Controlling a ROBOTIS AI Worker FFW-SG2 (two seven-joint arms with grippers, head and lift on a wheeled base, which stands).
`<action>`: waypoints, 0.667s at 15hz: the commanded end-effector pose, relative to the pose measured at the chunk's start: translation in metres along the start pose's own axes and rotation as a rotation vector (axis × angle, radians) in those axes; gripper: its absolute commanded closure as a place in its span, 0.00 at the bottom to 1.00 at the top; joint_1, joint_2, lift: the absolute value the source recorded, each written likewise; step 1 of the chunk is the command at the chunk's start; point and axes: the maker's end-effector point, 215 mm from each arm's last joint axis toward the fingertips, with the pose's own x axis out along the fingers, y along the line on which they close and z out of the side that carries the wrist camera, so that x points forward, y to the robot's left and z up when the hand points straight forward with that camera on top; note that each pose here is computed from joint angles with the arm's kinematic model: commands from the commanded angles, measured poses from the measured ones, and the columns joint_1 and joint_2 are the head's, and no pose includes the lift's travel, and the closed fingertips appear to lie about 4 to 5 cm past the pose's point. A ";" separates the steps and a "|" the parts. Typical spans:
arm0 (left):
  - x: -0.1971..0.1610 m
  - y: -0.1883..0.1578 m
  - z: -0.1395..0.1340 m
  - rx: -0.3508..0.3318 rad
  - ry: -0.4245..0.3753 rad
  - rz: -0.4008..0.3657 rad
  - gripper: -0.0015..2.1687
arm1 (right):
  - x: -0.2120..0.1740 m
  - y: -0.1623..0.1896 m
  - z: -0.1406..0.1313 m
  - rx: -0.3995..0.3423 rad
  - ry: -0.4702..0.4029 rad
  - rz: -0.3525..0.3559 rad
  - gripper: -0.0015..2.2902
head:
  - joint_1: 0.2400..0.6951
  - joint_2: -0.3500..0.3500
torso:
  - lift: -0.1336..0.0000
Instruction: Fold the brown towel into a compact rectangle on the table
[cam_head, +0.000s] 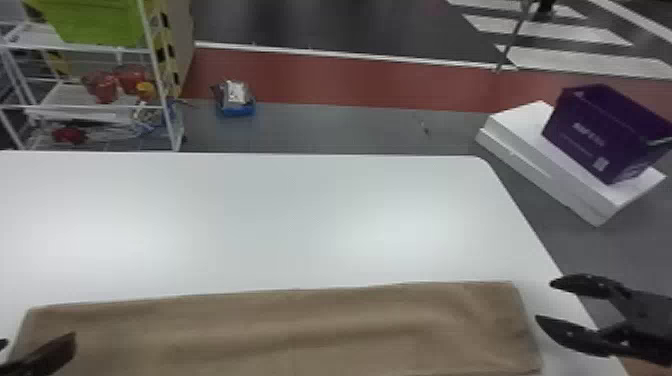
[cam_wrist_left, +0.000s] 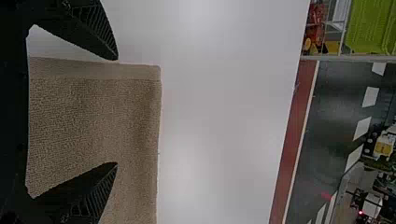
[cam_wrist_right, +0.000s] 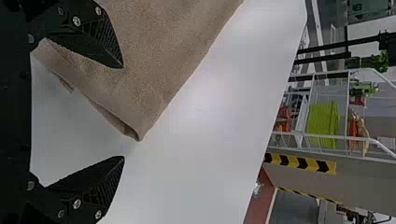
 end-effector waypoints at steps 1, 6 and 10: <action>-0.001 0.008 -0.005 0.007 0.017 0.033 0.04 | 0.000 0.000 0.001 -0.003 -0.002 0.004 0.10 | 1.00 0.25 | 0.08; -0.005 0.037 -0.008 0.008 0.030 0.108 0.03 | 0.002 0.000 0.002 -0.012 -0.004 0.008 0.10 | 1.00 0.30 | 0.08; -0.005 0.041 -0.026 -0.023 0.080 0.116 0.03 | 0.002 0.000 0.002 -0.010 -0.004 0.008 0.10 | 1.00 0.34 | 0.08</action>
